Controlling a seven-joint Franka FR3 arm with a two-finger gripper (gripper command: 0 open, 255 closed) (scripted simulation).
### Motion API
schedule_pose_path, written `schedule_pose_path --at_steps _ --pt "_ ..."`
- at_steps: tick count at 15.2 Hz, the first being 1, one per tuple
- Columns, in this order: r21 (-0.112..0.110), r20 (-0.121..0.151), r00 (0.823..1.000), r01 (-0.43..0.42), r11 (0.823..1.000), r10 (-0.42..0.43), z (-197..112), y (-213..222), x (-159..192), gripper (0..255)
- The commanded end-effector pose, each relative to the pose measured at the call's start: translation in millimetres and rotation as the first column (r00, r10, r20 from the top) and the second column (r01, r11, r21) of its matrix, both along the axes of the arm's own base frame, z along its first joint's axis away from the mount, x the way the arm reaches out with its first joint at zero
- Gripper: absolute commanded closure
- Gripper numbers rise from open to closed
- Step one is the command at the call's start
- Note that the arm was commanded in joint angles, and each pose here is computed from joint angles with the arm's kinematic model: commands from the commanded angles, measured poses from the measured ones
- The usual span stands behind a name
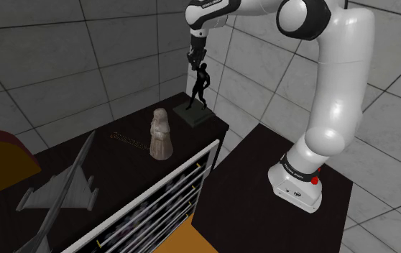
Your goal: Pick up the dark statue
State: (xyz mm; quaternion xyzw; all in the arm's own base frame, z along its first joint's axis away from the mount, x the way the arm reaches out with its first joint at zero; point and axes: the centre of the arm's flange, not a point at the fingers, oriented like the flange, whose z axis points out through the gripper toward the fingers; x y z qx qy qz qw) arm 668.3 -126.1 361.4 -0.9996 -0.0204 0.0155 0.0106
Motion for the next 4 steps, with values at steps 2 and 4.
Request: schedule_pose_path --at_steps 2,4 --pt "0.0 0.001 1.0 0.0 1.0 0.0 17.7 -0.3 0.6 255" --pt "0.0 0.001 1.0 0.0 1.0 0.0 18.5 -0.3 0.5 255"
